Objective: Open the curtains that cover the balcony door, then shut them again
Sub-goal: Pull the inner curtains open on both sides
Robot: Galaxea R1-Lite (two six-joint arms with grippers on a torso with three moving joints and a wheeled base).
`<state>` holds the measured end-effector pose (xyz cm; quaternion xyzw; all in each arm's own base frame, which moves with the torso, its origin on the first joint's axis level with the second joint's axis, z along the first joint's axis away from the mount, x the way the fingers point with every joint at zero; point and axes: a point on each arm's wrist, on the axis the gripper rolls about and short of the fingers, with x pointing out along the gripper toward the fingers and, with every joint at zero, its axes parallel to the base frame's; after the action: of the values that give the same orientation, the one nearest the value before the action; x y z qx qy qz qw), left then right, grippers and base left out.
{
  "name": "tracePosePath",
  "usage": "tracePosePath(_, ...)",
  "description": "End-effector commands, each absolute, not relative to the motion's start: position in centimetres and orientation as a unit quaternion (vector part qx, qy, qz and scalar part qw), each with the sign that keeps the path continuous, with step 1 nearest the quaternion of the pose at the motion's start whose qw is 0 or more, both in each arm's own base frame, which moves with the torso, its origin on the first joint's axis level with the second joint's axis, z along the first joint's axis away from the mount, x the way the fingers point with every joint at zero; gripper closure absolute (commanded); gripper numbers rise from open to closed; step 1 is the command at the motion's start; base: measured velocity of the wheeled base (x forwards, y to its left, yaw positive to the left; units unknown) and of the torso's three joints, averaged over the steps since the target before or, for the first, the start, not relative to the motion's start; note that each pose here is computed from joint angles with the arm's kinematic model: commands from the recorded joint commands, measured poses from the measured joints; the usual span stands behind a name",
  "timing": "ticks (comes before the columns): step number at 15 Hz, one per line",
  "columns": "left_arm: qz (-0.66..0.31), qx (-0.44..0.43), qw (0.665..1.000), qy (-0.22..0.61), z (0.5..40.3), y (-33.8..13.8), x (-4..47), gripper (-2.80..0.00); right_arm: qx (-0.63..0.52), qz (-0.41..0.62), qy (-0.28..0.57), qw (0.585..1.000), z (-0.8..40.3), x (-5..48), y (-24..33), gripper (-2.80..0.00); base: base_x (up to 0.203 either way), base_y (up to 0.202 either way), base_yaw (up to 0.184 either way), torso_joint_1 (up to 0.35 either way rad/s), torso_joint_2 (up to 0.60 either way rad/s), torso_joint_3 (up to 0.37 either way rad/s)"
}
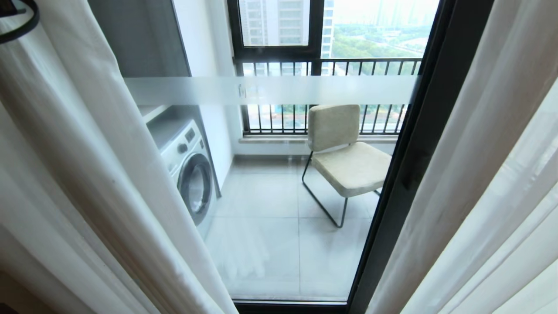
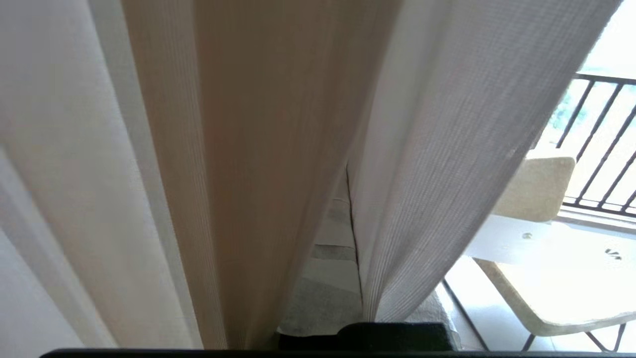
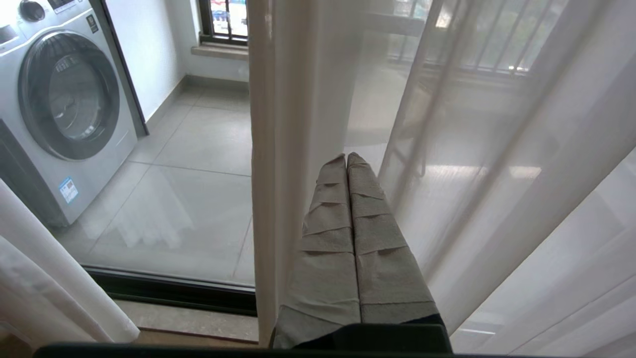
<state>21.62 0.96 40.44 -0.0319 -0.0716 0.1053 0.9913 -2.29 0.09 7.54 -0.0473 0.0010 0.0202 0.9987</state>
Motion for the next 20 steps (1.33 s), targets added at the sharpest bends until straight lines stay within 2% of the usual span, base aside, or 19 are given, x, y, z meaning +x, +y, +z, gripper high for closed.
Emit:
tracePosePath(1,0.107,-0.032,0.991,-0.072,40.47,0.99,21.55,0.00,-0.047,0.020,0.001,0.999,7.54,-2.29,0.09,0.00,0.000,0.190,0.001,0.004,0.00,0.002)
tracePosePath(20,0.112,-0.032,0.991,-0.067,40.04,1.14,20.89,0.00,-0.047,0.020,0.001,0.999,7.54,-2.29,0.09,0.00,0.000,0.192,0.001,0.001,0.00,0.003)
